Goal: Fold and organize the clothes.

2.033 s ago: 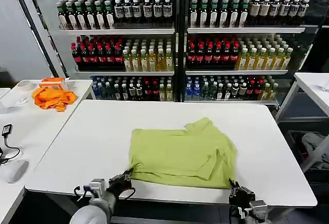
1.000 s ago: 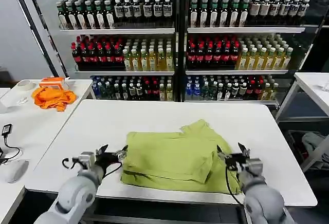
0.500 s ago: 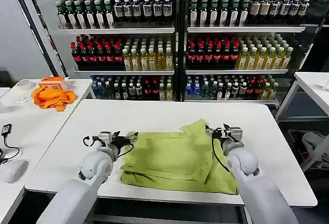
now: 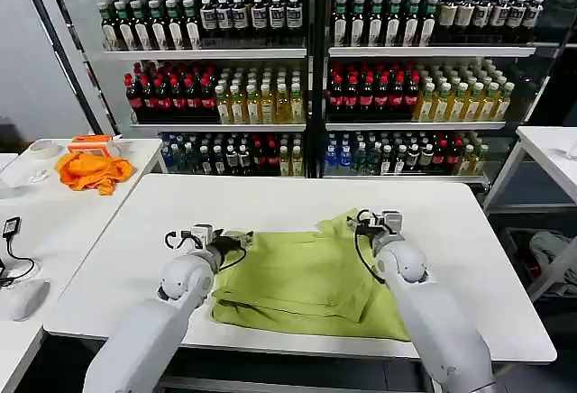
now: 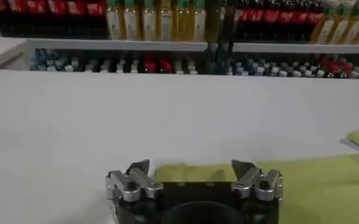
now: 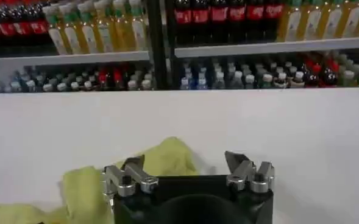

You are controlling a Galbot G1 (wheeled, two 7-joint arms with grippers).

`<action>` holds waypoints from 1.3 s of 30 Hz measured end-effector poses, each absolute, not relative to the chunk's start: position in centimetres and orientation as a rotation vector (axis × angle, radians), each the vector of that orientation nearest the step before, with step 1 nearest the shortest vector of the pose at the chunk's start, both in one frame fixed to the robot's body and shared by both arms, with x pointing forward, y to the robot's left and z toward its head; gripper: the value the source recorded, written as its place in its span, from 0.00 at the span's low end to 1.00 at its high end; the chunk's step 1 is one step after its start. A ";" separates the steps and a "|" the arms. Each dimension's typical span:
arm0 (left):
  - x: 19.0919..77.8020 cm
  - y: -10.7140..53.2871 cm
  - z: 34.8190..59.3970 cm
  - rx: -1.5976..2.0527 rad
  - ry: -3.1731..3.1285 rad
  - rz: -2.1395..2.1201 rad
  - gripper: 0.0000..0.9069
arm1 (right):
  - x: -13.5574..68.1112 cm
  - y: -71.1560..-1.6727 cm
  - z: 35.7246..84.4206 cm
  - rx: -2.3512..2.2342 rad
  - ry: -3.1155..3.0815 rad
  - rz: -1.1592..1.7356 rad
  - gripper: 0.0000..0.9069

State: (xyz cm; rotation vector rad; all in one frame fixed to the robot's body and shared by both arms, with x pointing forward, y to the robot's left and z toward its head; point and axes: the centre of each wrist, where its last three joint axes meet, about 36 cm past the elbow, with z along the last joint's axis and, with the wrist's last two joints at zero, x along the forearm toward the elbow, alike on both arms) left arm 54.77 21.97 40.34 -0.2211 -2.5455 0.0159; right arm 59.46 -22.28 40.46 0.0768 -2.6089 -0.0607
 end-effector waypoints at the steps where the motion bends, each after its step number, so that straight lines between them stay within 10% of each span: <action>1: 54.8 22.0 40.3 -0.220 -2.543 0.014 0.02 | 59.5 -22.2 40.4 0.077 -2.607 -0.063 0.00; 39: 53.6 23.0 38.9 -0.228 -2.516 0.111 0.02 | 58.5 -21.7 40.1 0.089 -2.645 -0.139 0.00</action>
